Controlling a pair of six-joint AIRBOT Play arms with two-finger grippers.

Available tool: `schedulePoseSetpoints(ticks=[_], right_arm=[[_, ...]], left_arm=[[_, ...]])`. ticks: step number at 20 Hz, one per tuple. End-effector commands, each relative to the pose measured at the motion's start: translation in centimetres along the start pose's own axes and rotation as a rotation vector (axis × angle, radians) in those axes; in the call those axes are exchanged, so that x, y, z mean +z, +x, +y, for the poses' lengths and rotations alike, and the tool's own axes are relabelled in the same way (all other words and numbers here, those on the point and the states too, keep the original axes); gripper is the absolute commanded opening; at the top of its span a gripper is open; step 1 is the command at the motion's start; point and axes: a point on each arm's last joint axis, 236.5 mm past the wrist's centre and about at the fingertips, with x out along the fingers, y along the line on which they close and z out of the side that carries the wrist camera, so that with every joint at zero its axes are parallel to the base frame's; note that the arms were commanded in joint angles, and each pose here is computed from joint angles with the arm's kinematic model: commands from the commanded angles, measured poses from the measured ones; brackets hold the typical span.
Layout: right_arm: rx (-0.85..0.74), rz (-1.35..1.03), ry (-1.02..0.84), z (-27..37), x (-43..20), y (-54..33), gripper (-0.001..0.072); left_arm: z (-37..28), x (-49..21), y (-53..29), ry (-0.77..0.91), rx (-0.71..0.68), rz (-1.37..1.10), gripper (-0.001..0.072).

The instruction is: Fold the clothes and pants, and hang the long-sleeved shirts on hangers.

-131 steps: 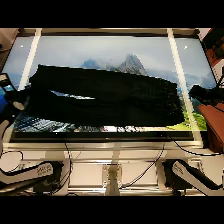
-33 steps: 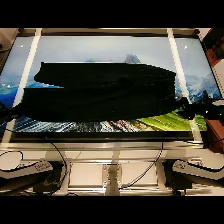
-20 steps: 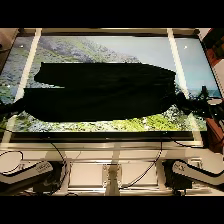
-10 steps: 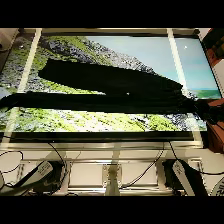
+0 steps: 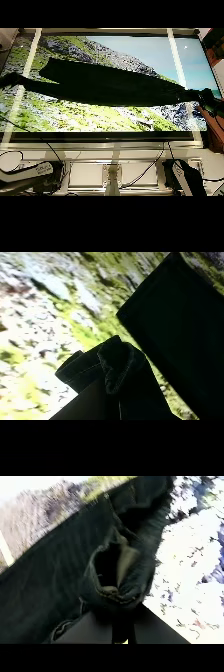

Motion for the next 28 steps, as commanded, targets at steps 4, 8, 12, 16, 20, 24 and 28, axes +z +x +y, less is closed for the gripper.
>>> schedulePoseSetpoints(ticks=[4, 8, 12, 16, 20, 24, 28], right_arm=[[0.085, -0.117, 0.139, 3.9, 1.6, 7.4, 0.0024], [0.149, -0.224, 0.178, 6.8, 4.3, 10.4, 0.0024], [0.159, -0.271, 0.250, 7.2, 6.7, 13.2, 0.0024], [0.201, -0.374, 0.390, 7.0, 9.6, 14.8, 0.0024], [0.160, -0.330, 0.425, 5.5, 8.1, 17.1, 0.0024], [0.143, -0.331, 0.428, 4.7, 7.8, 18.0, 0.0024], [0.143, -0.343, 0.426, 4.6, 8.0, 18.2, 0.0025]], left_arm=[[-6.4, 2.6, 9.9, 0.010, -0.033, 0.069, 0.0024], [-7.8, 3.7, 13.5, -0.032, -0.057, 0.041, 0.0023], [-7.6, 5.4, 15.4, -0.161, -0.067, -0.062, 0.0024], [-7.1, 6.5, 16.4, -0.265, -0.074, -0.137, 0.0024], [-7.1, 5.9, 17.7, -0.325, -0.078, -0.151, 0.0024], [-7.7, 5.9, 18.6, -0.322, -0.091, -0.185, 0.0024], [-9.2, 5.9, 19.2, -0.305, -0.112, -0.196, 0.0026]])
